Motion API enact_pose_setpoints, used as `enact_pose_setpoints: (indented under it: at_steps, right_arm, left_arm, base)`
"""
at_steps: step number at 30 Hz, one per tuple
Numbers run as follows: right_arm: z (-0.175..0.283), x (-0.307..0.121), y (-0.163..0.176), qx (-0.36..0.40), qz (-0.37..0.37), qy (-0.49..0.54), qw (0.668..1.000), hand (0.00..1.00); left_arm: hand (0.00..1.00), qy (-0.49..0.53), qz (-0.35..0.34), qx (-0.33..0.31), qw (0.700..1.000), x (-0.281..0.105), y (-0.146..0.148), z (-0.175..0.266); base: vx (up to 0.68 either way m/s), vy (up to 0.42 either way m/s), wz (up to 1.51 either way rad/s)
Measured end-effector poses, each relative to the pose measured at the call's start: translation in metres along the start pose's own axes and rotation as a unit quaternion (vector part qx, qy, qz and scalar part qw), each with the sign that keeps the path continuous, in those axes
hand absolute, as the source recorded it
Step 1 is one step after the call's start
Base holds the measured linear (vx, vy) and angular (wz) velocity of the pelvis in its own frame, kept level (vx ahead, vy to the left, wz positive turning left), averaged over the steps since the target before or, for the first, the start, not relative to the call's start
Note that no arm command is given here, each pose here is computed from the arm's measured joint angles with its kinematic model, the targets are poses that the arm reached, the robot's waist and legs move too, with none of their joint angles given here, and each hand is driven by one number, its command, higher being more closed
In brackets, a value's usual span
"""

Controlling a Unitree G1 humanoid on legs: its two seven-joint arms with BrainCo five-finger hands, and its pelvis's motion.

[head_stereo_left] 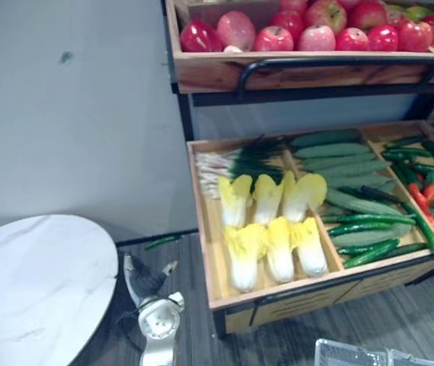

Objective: Pick vegetable in the basket

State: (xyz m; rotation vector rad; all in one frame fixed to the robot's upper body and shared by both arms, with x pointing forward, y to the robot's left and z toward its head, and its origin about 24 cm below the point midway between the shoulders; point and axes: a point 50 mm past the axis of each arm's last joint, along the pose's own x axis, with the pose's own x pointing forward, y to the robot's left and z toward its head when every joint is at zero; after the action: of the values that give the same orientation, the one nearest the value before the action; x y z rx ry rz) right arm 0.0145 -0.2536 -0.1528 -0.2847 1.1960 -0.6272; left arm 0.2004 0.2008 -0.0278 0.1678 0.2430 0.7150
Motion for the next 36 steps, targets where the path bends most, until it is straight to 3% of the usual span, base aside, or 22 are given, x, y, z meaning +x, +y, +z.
enact_pose_setpoints:
  at_steps: [14, 24, 36]
  right_arm:
    - [0.026, 0.0, 0.014, -0.049, 0.018, -0.058, 0.997, 1.0]
    - [0.025, -0.001, 0.012, -0.044, 0.009, -0.062, 0.997, 1.0]
    - [0.016, -0.002, 0.01, -0.047, 0.008, -0.051, 0.998, 1.0]
  left_arm:
    - [0.0, -0.03, -0.117, 0.039, 0.992, -0.013, -0.057, 0.01]
    - [0.0, -0.088, -0.196, 0.023, 0.977, -0.035, -0.084, 0.035]
    - [0.0, -0.101, -0.207, 0.008, 0.973, -0.042, -0.081, 0.041]
  base:
    - [0.0, -0.02, -0.22]
    - [-0.03, -0.01, -0.1]
    - [0.0, 0.0, 0.0]
